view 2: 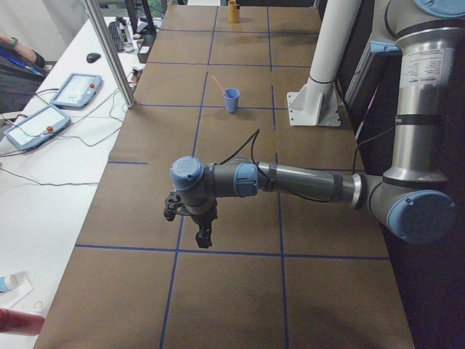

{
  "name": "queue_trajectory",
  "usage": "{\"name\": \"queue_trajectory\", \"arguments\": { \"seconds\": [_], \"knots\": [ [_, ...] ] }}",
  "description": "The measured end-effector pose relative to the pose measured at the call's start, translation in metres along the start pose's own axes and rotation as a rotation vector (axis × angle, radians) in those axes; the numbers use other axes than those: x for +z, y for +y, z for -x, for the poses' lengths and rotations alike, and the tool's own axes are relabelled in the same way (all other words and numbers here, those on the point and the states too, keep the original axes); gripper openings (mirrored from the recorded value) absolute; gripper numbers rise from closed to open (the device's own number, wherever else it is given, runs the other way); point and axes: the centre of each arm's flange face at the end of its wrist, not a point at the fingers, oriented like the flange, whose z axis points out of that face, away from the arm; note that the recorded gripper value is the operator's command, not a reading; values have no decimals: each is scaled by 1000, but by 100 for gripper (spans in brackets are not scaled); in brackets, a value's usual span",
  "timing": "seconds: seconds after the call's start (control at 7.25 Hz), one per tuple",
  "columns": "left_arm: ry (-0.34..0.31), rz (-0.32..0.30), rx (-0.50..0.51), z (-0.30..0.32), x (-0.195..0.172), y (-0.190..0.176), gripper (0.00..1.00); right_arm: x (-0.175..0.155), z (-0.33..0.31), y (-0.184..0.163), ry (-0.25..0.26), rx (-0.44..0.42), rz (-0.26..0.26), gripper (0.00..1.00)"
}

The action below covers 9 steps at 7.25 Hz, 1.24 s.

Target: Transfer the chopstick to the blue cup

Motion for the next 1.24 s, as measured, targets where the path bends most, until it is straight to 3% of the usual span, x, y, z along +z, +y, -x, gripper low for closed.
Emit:
{"name": "queue_trajectory", "arguments": {
  "seconds": [1.24],
  "knots": [
    [0,0,3,-1,0,-1,100,-5,-9,3,-15,13,-26,100]
  ]
}}
